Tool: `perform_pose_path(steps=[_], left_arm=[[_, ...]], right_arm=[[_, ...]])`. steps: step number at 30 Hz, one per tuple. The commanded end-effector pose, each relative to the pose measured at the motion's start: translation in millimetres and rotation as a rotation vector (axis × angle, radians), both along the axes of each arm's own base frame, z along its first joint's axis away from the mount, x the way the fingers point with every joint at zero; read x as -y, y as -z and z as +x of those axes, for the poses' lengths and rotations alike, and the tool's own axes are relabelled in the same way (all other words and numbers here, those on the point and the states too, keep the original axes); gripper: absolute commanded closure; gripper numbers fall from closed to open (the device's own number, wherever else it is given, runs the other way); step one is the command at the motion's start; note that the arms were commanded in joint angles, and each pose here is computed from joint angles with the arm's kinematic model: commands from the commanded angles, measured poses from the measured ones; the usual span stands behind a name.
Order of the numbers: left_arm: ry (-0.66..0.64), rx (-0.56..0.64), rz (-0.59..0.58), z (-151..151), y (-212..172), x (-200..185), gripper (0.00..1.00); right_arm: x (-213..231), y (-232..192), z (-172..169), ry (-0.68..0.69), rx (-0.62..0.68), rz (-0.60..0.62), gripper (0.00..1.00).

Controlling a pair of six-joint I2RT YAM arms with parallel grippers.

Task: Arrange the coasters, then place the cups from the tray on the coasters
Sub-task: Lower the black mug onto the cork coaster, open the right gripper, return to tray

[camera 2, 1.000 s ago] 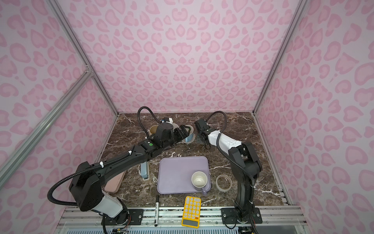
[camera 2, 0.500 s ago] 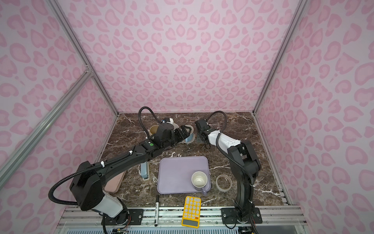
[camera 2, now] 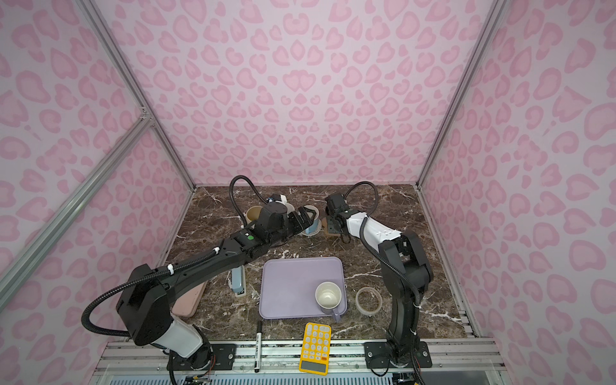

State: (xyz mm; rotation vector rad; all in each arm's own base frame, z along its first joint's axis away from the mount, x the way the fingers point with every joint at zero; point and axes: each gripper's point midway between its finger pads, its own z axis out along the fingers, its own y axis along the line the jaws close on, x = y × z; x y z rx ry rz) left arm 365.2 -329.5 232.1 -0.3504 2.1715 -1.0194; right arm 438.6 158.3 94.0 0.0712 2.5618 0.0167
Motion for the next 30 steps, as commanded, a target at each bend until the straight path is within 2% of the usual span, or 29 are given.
perform_pose_path(steps=[1, 4, 5, 7, 13, 14, 15, 23, 27, 30], left_arm=[[0.01, 0.052, 0.005, -4, -16, -7, 0.03], [0.028, 0.09, 0.059, -15, -19, -20, 0.03], [0.032, 0.104, 0.077, -19, -22, -25, 0.03], [0.072, 0.14, 0.087, -29, -31, -29, 0.03], [0.232, 0.113, 0.102, -64, -35, -29, 0.03], [0.249, 0.104, 0.105, -70, -33, -31, 0.03], [0.258, 0.103, 0.102, -74, -33, -32, 0.03], [0.318, 0.073, 0.056, -105, -17, -42, 0.03], [0.337, 0.05, 0.048, -120, -5, -46, 0.03], [0.331, 0.035, 0.041, -130, 4, -51, 0.03]], right_arm=[[3, -22, -11, -0.011, 0.029, 0.015, 0.48], [5, -46, -28, -0.042, 0.068, 0.021, 0.31], [6, -53, -36, -0.056, 0.074, 0.03, 0.23], [7, -61, -53, -0.082, 0.077, 0.047, 0.22], [15, -65, -118, -0.158, 0.05, 0.045, 0.22], [12, -64, -131, -0.201, 0.043, 0.063, 0.18], [11, -62, -141, -0.216, 0.033, 0.085, 0.0], [-5, -54, -223, -0.342, -0.043, 0.198, 0.0], [-18, -46, -254, -0.402, -0.093, 0.263, 0.0], [-16, -39, -270, -0.405, -0.115, 0.217, 0.0]])
